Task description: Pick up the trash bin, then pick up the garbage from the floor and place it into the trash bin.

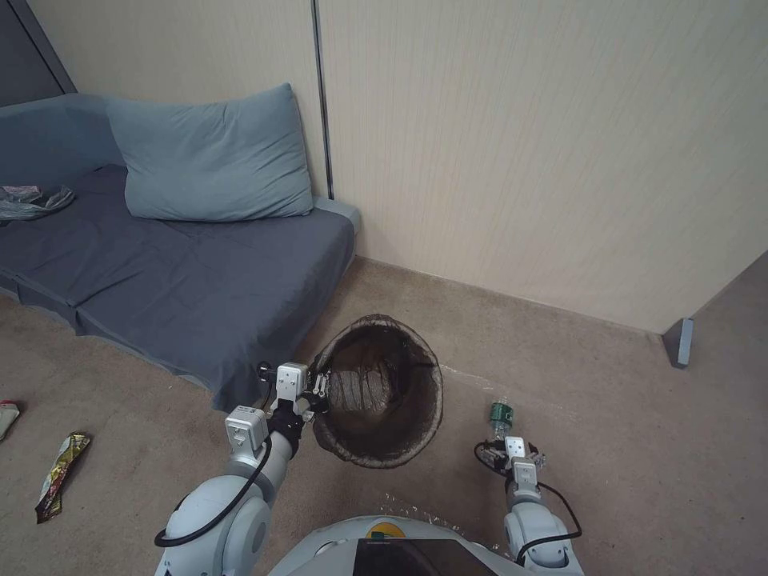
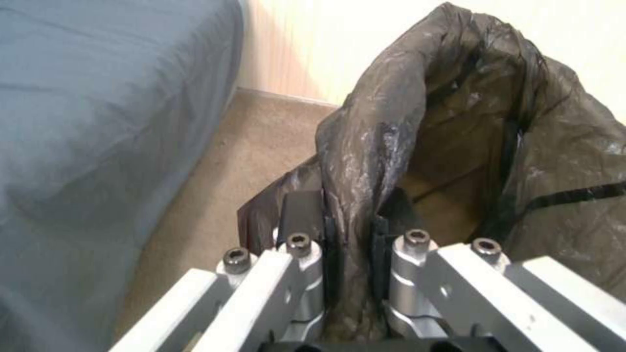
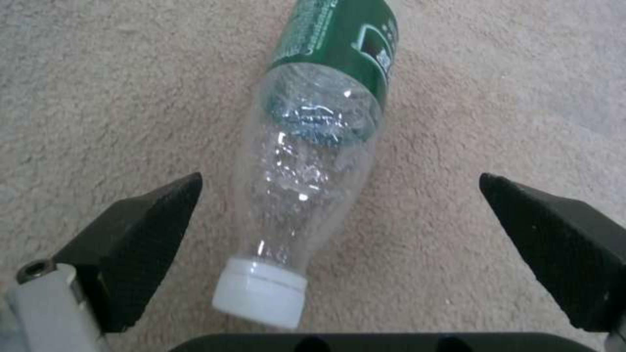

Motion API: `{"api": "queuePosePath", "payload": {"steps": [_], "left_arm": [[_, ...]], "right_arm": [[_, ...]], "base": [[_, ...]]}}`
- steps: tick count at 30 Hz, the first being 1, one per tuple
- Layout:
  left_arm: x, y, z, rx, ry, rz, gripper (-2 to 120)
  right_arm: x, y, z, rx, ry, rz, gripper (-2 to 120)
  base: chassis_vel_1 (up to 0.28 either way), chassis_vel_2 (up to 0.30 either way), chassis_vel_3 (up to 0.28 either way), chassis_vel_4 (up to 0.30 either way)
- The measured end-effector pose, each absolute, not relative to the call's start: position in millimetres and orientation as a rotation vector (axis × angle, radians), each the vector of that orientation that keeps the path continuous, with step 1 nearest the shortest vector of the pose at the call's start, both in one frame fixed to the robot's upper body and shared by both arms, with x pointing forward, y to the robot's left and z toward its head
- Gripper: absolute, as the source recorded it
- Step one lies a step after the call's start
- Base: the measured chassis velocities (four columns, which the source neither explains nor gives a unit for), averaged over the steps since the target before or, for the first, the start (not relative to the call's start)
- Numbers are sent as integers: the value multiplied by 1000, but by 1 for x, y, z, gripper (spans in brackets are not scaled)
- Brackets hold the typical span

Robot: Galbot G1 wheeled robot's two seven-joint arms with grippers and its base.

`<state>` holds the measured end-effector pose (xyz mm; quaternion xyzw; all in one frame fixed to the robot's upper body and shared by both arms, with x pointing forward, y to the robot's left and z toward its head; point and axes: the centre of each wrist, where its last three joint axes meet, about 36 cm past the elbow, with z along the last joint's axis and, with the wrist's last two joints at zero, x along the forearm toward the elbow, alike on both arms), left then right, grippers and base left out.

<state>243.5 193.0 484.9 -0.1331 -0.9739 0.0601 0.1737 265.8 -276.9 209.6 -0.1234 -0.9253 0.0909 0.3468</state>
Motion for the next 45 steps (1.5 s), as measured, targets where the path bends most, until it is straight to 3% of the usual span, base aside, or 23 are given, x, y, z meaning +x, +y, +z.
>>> {"api": "queuePosePath", "payload": {"steps": [14, 19, 34, 42, 45], "left_arm": [[240, 192, 482, -381, -2759, 161, 7], [238, 192, 481, -381, -2757, 159, 7], [233, 192, 479, -380, -2762, 145, 7], [224, 192, 475, -384, -2770, 132, 7], [224, 192, 475, -386, -2772, 131, 7]], "right_arm": [[278, -275, 194, -313, -2407, 256, 100], [282, -275, 190, -313, -2413, 262, 84], [288, -276, 176, -322, -2409, 254, 82], [284, -279, 164, -331, -2393, 250, 48], [283, -279, 162, -332, -2393, 250, 42]], "base": [[0, 0, 0, 0], [0, 0, 0, 0], [0, 0, 0, 0], [0, 0, 0, 0], [0, 0, 0, 0]]}}
